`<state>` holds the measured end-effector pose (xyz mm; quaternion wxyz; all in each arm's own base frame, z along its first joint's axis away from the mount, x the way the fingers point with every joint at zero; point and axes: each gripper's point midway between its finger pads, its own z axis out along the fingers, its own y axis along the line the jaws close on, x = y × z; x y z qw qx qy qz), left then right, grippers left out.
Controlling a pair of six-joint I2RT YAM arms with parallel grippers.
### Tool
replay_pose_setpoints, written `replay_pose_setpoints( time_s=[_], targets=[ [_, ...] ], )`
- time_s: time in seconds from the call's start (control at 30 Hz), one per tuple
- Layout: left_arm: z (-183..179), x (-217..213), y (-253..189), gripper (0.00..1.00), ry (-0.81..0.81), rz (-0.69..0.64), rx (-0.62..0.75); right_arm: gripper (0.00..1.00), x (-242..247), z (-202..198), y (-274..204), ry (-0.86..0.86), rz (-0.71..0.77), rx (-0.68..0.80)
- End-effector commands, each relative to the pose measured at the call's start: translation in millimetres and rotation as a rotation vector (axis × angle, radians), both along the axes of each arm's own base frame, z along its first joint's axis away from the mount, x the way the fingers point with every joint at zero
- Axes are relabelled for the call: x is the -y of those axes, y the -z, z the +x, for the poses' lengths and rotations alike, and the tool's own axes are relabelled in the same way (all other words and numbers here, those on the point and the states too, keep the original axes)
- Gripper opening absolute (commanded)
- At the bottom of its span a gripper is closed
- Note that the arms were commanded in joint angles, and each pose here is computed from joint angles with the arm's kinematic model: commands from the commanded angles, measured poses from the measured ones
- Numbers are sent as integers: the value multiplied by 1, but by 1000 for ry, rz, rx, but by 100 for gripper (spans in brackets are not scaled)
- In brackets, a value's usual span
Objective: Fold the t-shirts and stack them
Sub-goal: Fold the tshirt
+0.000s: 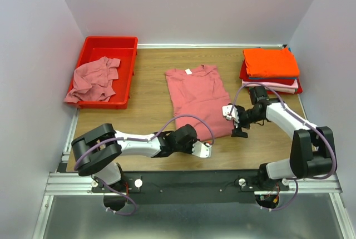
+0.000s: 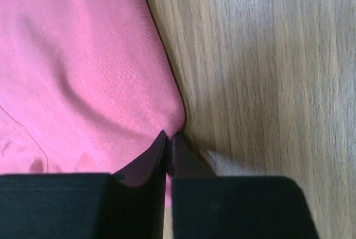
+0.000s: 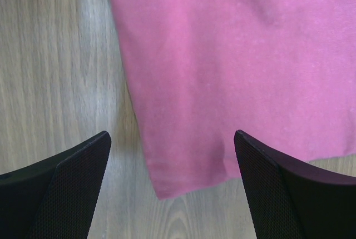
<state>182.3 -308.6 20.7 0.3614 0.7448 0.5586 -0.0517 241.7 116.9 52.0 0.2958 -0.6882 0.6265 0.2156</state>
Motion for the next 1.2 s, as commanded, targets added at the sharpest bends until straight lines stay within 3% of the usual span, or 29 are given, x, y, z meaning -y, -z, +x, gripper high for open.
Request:
replay_pose_setpoints(
  time_s=[0.0,0.23,0.4,0.43,0.63,0.67,0.7,0.97,1.17],
  targets=[
    [-5,-17,12,3,-18,66,-34,97,9,-8,24,-86,-97,-1],
    [-6,-17,2,0,-17,28,-27,83,22,-1,48,-48,-201,-19],
    [-8,-16,-9,0,-6,-21,-31,51,28,-4,54,-31,-233,-13],
    [-7,-17,-9,0,-7,-24,-34,36,27,-6,53,-24,-223,-17],
    [-18,-11,-24,0,45,-79,-109,23,22,-35,25,-102,-195,-86],
    [-19,-11,-26,0,52,-87,-113,16,21,-42,16,-119,-192,-124],
    [-25,-11,-30,0,72,-96,-132,0,20,-43,11,-92,-185,-148],
    [-35,-12,-58,0,109,-155,-154,0,11,-41,-36,-19,-121,-106],
    [0,-23,-92,0,30,-212,-55,0,6,-6,-77,122,-86,-43]
  ],
)
